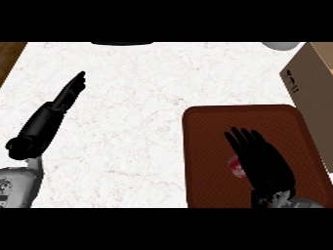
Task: Pick the can from the tray and place it in the cardboard box
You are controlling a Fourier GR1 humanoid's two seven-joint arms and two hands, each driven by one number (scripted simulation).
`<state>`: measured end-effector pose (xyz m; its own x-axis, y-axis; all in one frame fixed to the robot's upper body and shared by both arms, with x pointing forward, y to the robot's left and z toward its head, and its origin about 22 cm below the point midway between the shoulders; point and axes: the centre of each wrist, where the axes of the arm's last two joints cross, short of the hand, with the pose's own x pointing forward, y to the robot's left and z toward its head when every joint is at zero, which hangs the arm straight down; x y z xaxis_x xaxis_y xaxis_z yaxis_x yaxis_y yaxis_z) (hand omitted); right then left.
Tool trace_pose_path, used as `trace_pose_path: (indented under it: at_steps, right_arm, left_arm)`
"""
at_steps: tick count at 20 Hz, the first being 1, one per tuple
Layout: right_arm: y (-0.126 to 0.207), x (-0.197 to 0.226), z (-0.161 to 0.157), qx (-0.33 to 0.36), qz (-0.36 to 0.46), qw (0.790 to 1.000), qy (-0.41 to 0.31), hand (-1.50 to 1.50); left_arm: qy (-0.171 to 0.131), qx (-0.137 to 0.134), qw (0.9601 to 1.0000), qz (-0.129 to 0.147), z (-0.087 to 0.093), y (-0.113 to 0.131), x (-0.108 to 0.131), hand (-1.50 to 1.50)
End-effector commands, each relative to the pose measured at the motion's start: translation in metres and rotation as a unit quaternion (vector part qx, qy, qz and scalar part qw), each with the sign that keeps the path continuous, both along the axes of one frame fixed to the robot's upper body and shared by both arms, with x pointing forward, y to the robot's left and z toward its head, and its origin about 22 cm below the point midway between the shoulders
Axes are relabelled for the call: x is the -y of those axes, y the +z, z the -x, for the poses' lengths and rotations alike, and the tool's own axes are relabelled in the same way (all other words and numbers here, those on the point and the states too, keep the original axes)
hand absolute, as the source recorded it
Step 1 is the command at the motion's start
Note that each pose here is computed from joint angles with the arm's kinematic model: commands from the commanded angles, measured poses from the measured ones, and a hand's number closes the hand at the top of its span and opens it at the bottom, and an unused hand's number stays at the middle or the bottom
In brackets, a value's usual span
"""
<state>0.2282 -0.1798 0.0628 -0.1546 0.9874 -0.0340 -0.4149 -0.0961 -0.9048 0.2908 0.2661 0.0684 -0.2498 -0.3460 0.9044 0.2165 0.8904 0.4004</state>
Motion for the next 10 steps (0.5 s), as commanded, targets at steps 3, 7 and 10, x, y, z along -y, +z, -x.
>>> trace_pose_path:
  at_steps: [3,7,10]
  right_arm:
    - [-0.018,0.004,-0.007,-0.001,0.03,0.999,-0.016,-1.5]
    - [-0.02,0.008,-0.027,-0.004,0.015,1.0,-0.02,-1.5]
    - [-0.037,-0.005,-0.02,-0.017,0.007,1.0,-0.022,-1.5]
  left_arm:
    - [-0.003,0.009,0.9999,-0.007,0.013,-0.019,-0.003,0.0]
    - [-0.001,0.005,1.0,0.001,0.013,0.016,-0.002,0.0]
    - [0.001,0.007,1.0,0.005,-0.011,0.014,-0.002,0.0]
